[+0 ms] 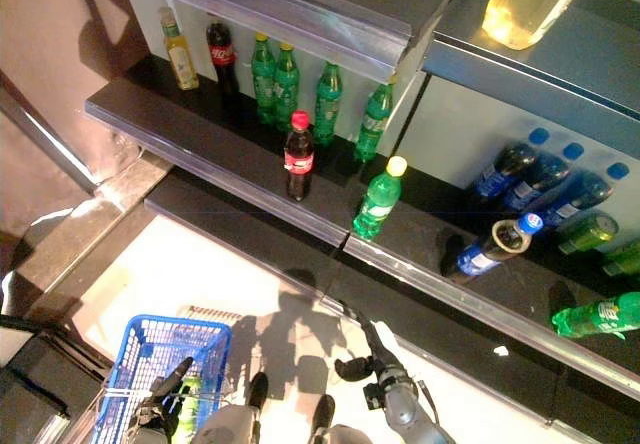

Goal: Pick up the drink and place into the basket.

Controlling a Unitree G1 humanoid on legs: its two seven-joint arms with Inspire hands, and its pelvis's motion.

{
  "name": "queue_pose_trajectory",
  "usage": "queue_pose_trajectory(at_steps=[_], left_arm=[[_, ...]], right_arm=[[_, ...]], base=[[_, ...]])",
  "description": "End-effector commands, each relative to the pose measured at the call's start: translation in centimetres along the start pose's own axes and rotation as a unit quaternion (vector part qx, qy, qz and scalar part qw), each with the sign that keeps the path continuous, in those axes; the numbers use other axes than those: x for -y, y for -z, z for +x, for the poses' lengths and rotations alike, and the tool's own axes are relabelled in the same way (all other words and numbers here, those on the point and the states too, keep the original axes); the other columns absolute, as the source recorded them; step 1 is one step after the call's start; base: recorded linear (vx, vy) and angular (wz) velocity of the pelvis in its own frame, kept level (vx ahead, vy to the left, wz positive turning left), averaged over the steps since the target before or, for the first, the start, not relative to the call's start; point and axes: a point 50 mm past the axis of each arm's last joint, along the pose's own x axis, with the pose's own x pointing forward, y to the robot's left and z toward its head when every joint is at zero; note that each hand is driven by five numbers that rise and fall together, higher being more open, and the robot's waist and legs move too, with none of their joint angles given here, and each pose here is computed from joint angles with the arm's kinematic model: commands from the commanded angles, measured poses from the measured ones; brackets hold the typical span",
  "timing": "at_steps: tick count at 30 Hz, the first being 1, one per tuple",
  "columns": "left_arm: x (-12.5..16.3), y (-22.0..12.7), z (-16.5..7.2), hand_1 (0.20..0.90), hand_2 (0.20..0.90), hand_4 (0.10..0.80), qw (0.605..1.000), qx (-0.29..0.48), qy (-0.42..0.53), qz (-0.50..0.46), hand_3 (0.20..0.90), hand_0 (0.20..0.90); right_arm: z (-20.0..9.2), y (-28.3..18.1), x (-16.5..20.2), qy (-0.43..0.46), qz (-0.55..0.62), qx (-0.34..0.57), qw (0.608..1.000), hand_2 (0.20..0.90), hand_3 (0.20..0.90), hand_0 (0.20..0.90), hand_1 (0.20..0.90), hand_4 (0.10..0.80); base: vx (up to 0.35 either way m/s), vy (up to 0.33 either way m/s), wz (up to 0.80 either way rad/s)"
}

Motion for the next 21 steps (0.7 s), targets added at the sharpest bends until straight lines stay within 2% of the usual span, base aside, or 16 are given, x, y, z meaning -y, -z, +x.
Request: queue_pose_trajectory(at_steps=[1, 6, 10, 15, 21], left_arm=[[-0.5, 1.3, -0.8, 0.3, 0.3, 0.1, 0.996, 0.003, 0.038, 0.081, 0.2, 0.3], [-1.6, 2.4, -1.5, 0.3, 0.3, 0.1, 0.996, -0.003, 0.03, 0.083, 0.2, 0.3], [-2.4, 2.4, -1.7, 0.3, 0.3, 0.1, 0.997, -0.003, 0.019, 0.076, 0.2, 0.3], [-3.4, 2.9, -2.0, 0.3, 0.3, 0.1, 0.997, -0.012, 0.011, 0.07, 0.2, 0.3], [-4.0, 4.0, -2.4, 0.3, 0.3, 0.1, 0.996, -0.034, 0.013, 0.084, 0.2, 0.3]], right_arm=[[-0.8, -6.6, 3.0, 0.031, 0.007, 0.177, 0.984, 0.9, 0.9, 0.9, 0.9, 0.8], [-3.0, -10.9, 6.4, 0.105, 0.013, 0.302, 0.948, 0.9, 0.9, 0.9, 0.9, 0.8], [-4.6, -13.8, 9.3, 0.217, 0.028, 0.389, 0.895, 0.9, 0.9, 0.9, 0.9, 0.8], [-6.0, -15.0, 11.3, 0.306, 0.05, 0.417, 0.854, 0.9, 0.9, 0.9, 0.9, 0.8], [-5.8, -15.2, 12.3, 0.337, 0.071, 0.405, 0.847, 0.9, 0.9, 0.9, 0.9, 0.8]], base=[[0.037, -0.005, 0.03], [0.06, 0.036, 0.0], [0.057, 0.067, -0.03], [0.057, 0.062, -0.04], [0.07, 0.035, -0.09]])
